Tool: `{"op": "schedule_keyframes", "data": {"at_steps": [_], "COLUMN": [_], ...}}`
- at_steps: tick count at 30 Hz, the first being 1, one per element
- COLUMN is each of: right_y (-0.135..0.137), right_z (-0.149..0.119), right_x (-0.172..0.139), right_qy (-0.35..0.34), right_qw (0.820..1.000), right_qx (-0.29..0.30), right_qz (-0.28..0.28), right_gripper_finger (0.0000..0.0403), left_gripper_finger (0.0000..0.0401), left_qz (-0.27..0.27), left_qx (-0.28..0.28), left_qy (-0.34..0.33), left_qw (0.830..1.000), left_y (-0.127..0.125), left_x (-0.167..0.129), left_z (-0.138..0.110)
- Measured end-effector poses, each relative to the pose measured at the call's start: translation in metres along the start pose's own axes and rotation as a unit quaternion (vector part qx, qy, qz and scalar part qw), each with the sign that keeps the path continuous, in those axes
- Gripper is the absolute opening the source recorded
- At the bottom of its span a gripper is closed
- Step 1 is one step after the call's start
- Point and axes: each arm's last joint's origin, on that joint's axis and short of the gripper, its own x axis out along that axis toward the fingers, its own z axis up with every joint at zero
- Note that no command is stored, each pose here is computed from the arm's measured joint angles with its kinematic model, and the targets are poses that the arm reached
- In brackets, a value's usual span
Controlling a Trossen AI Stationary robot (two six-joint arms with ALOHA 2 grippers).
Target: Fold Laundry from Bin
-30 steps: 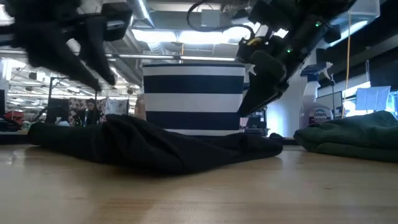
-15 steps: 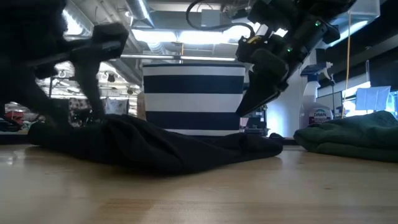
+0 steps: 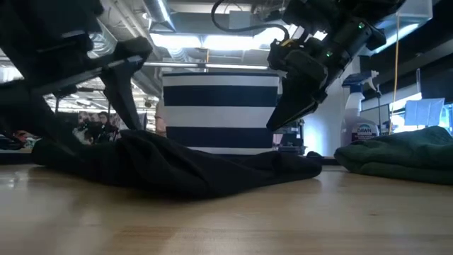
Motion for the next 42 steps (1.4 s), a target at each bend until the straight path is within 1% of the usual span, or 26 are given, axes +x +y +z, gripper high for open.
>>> {"op": "schedule_keyframes", "data": {"at_steps": [2,4,6,9,12,15,18,21,23,26,27,29,32,37,39,42], "right_y": [0.0,0.0,0.0,0.0,0.0,0.0,0.0,0.0,0.0,0.0,0.0,0.001,0.001,0.002,0.006,0.019], "right_z": [0.0,0.0,0.0,0.001,0.001,0.001,0.001,0.001,0.001,0.001,0.002,0.002,0.002,-0.004,-0.009,-0.019], "right_x": [0.0,0.0,0.0,0.0,0.0,0.0,0.0,0.0,0.0,0.0,0.0,0.0,0.0,0.001,0.002,0.004], "right_qy": [0.0,-0.001,-0.002,-0.004,-0.005,-0.005,-0.005,-0.005,-0.006,-0.007,-0.009,-0.013,-0.011,0.011,0.03,0.05], "right_qw": [1.0,1.0,1.0,1.0,1.0,1.0,1.0,1.0,1.0,1.0,1.0,1.0,1.0,1.0,0.998,0.992], "right_qx": [0.0,0.0,0.0,0.001,0.001,0.001,0.001,-0.001,-0.003,-0.004,-0.004,-0.003,-0.006,-0.028,-0.057,-0.114], "right_qz": [0.0,0.0,0.001,0.001,0.002,0.002,0.002,0.002,0.001,-0.002,-0.002,-0.001,-0.001,-0.008,-0.004,0.006], "right_gripper_finger": [0.0088,0.0088,0.0088,0.0088,0.0088,0.0088,0.0088,0.0088,0.0088,0.0088,0.0088,0.0088,0.0088,0.0088,0.0088,0.0088], "left_gripper_finger": [0.0251,0.0251,0.0251,0.0251,0.0248,0.0233,0.0204,0.0155,0.0112,0.0037,0.0022,0.0017,0.0017,0.0016,0.0016,0.0016], "left_qz": [0.001,-0.003,0.015,0.056,0.095,0.108,0.112,0.102,0.099,0.081,0.073,0.06,0.046,0.017,0.007,-0.004], "left_qx": [0.001,0.014,0.016,0.01,-0.006,-0.021,-0.066,-0.093,-0.106,-0.128,-0.138,-0.145,-0.139,-0.081,-0.065,-0.037], "left_qy": [-0.001,0.009,0.013,0.017,0.016,0.004,-0.013,-0.017,-0.016,-0.021,-0.022,-0.022,-0.025,-0.035,-0.034,-0.036], "left_qw": [1.0,1.0,1.0,0.998,0.995,0.994,0.991,0.99,0.989,0.988,0.988,0.987,0.989,0.996,0.997,0.999], "left_y": [-0.003,-0.009,-0.011,-0.014,-0.017,-0.018,-0.017,-0.018,-0.021,-0.023,-0.025,-0.025,-0.028,-0.049,-0.057,-0.07], "left_x": [0.006,0.013,0.018,0.028,0.031,0.032,0.032,0.033,0.036,0.041,0.043,0.046,0.045,0.034,0.029,0.021], "left_z": [0.002,0.001,0.002,0.005,0.007,0.01,0.013,0.013,0.012,0.013,0.013,0.012,0.013,0.017,0.017,0.017]}}
